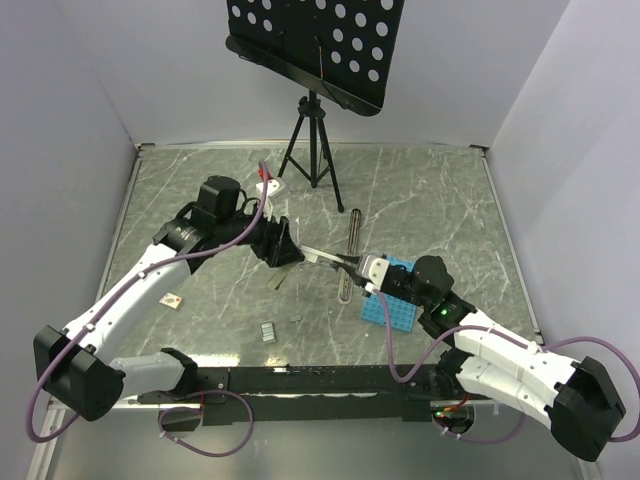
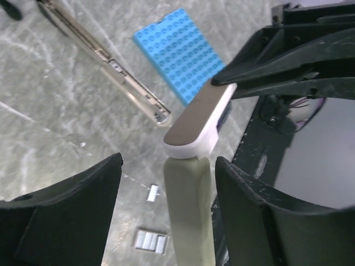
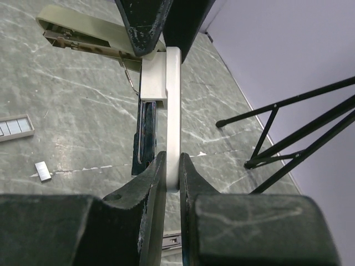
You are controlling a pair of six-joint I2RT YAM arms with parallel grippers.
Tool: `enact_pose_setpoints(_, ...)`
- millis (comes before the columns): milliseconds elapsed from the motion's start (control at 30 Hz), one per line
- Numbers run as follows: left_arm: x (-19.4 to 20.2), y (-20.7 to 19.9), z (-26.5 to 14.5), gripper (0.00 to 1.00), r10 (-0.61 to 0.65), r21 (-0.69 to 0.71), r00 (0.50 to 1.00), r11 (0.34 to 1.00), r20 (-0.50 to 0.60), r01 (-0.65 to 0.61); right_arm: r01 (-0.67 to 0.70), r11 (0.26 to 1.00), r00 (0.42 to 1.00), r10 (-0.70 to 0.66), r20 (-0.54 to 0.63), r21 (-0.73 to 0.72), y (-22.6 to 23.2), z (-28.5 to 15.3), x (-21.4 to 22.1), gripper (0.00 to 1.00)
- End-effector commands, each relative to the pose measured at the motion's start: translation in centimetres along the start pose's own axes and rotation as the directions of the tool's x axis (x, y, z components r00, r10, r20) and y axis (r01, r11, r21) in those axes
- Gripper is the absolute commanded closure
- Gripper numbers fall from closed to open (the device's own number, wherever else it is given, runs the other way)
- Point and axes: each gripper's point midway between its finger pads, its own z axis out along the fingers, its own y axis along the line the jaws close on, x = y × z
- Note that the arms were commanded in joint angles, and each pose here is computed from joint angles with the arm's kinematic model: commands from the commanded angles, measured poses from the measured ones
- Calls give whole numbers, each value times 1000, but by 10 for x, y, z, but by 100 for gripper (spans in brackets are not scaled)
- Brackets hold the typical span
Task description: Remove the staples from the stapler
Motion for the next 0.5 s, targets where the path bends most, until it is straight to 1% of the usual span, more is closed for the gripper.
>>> enact_pose_setpoints(0, -18, -22, -4, 33, -52, 102, 995, 994, 82, 44, 96, 995, 987, -99, 130, 26, -9, 1, -34, 100)
enact_pose_setpoints(67, -17, -20, -6, 35, -89, 95, 993, 992, 74, 82, 97, 995, 986, -101, 135, 35, -11, 1, -36, 100)
enact_pose_setpoints(133, -11, -24, -9, 33, -120, 113, 991, 987, 58, 113, 96, 995, 985, -99, 142, 24, -9, 1, -38, 100)
enact_pose_setpoints(200, -13, -30, -13, 31, -146, 140, 986, 981, 81, 134, 98, 995, 984, -100, 146, 20, -8, 0, -38, 100)
enact_pose_setpoints(300, -18, -38, -18, 31, -174, 186, 978, 971, 112, 151, 104, 994, 982, -105, 158, 18, -6, -1, -40, 100)
enact_pose_setpoints(367, -20, -38, -21, 32, -205, 198, 971, 964, 121, 179, 102, 995, 983, -103, 154, 11, -4, 0, -38, 100)
enact_pose_setpoints(467, -19, -34, -26, 31, -231, 203, 963, 958, 137, 201, 104, 995, 984, -104, 146, 12, -6, 2, -36, 100)
